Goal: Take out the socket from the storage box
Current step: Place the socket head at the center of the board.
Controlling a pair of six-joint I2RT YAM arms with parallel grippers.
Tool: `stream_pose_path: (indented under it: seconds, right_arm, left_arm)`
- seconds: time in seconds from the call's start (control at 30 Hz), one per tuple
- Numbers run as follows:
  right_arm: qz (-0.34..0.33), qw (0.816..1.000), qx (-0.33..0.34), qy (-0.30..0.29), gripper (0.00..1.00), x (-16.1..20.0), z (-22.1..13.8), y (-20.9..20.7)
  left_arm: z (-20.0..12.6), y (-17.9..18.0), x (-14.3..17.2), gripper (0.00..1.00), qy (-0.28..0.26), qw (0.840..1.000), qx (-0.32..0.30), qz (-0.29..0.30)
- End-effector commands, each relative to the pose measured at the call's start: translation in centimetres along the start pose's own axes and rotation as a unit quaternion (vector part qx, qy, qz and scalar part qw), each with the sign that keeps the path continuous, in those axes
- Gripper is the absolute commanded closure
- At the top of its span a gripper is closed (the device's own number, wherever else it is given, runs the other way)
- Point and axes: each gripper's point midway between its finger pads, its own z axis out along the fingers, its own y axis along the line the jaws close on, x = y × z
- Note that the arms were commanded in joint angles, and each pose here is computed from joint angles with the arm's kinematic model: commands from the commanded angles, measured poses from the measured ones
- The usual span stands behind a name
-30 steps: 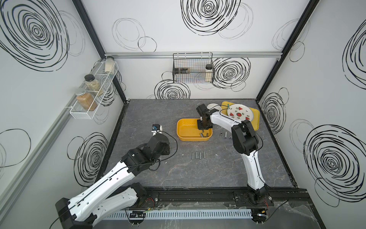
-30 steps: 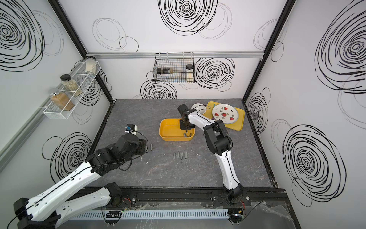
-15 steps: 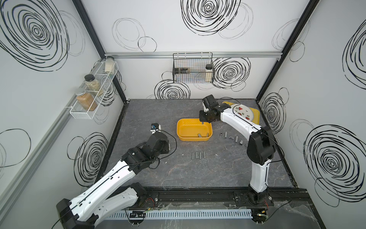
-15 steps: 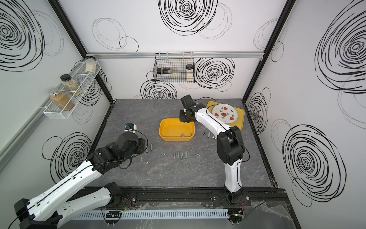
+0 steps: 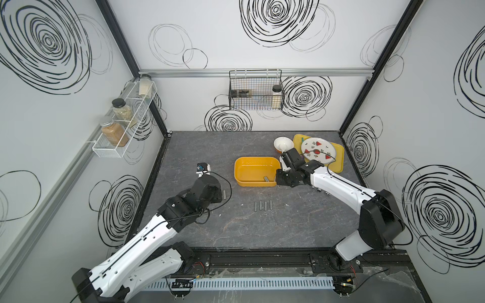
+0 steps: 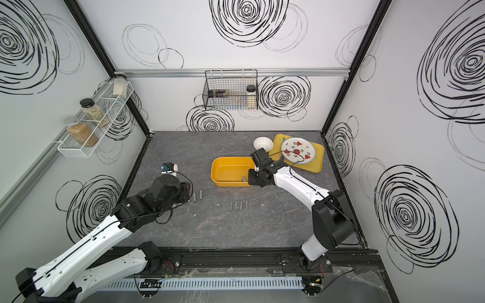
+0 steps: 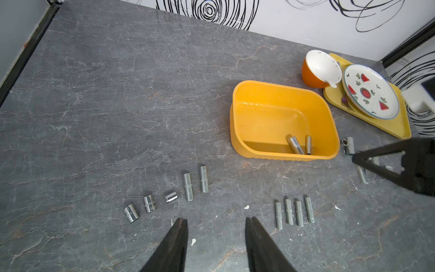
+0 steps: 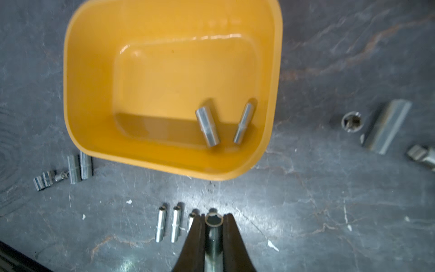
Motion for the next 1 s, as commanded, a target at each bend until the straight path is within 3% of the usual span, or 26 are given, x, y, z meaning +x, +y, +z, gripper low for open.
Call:
stream_pose_path:
  seconds: [0.0, 0.3, 0.97]
  right_arm:
    - [0.011, 1.000, -0.019, -0.012, 0.95, 1.6, -0.2, 0.3]
    - [0.029, 0.999, -0.022, 0.017, 0.95, 6.0, 2.9, -1.1]
    - [0.037, 0.999, 0.024, 0.031, 0.91, 7.5, 6.9, -2.6]
  left_arm:
    - [0.1, 0.3, -0.4, 0.52, -0.014, 1.000, -0.006, -0.008]
    - [0.2, 0.8, -0.6, 0.52, -0.017, 1.000, -0.017, -0.013]
    - [0.8, 0.7, -0.3, 0.52, -0.006, 1.000, -0.018, -0.009]
